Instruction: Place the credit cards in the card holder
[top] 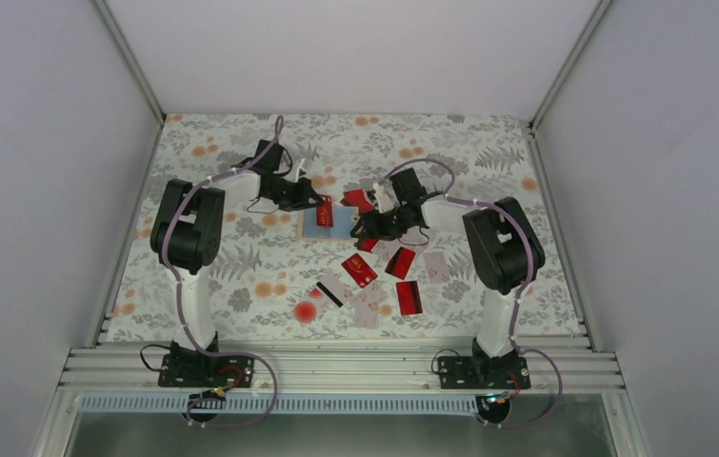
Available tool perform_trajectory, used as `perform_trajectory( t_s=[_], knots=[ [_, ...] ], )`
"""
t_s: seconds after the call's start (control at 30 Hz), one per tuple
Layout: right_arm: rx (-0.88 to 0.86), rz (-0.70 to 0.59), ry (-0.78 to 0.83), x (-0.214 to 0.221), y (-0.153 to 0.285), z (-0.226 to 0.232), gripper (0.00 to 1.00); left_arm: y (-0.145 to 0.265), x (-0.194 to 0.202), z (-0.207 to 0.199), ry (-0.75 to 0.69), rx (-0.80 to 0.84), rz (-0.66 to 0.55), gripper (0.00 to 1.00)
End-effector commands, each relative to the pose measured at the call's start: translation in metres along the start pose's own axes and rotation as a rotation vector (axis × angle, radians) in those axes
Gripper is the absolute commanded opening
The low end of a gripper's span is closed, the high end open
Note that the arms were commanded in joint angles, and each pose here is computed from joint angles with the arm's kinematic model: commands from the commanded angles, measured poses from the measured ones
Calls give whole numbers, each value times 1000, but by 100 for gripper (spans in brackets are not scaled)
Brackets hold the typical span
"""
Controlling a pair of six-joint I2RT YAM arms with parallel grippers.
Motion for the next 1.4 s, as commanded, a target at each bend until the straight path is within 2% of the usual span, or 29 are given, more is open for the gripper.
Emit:
perform_trajectory(
  t_s=[0.0, 0.73, 1.37],
  knots=[
    [-15, -15, 10, -8, -1, 0, 49, -6, 3, 6, -17, -12, 4, 2],
    [-27, -4, -21, -11, -9, -4, 47, -16, 16, 6, 20, 31, 20, 2],
    [-31, 5, -33, -10, -13, -7, 42, -18, 19, 0, 51, 119, 37, 2]
  ],
)
Point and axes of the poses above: each gripper's point midway between its finger pads, its own y axis back along the fingers, its own z axis along the line the jaws close on, x = y × z, the point moved 7 cm from there along y, back along the fingers, and after that the axes turned 4 degrees about y, right-handed, at the moved point
